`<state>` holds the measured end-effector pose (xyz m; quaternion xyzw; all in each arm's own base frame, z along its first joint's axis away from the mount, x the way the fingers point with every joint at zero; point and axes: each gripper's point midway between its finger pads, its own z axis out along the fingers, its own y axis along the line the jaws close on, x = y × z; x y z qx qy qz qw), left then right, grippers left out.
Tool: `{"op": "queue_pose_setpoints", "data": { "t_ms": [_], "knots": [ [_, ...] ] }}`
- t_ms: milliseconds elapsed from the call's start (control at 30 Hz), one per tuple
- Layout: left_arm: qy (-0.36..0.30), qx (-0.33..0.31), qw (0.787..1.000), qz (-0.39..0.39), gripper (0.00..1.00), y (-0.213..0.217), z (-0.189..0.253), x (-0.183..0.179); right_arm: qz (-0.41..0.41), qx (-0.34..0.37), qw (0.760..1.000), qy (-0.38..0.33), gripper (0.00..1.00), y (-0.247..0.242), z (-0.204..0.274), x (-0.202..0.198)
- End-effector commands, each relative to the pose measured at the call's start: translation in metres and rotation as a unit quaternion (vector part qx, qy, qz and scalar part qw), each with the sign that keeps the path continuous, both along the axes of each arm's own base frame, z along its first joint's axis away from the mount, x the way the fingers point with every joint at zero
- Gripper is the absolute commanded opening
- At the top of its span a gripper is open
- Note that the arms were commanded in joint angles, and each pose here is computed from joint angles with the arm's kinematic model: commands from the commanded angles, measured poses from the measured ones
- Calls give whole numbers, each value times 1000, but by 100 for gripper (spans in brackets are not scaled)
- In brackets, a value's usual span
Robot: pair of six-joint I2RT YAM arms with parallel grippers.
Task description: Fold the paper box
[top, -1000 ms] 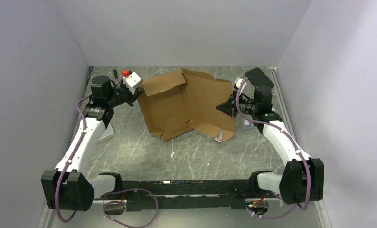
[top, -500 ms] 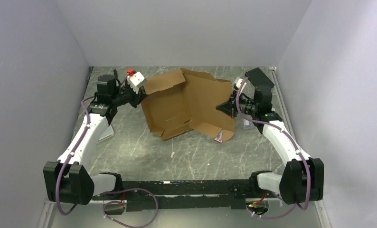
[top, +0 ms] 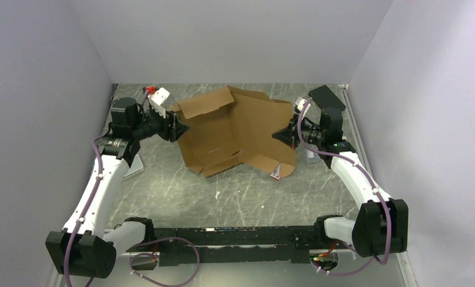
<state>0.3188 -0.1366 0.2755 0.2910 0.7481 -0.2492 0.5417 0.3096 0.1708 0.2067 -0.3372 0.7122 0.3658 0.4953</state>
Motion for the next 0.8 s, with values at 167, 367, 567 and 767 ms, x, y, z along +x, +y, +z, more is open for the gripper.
{"op": "queue_pose_setpoints", "data": {
  "t_ms": [167, 367, 567, 767],
  "knots": [
    [119, -153, 975, 110, 77, 13, 34, -35, 11, 2, 1000, 0, 0, 3, 2, -2],
    [167, -299, 921, 185, 94, 35, 33, -21, 13, 3, 1000, 2, 0, 4, 2, -2],
    [163, -372, 895, 184, 95, 41, 39, 4, 13, 4, 1000, 0, 0, 4, 3, -3],
    [175, -406, 869, 223, 92, 61, 26, 29, 16, 5, 1000, 1, 0, 4, 3, -4]
  ]
}}
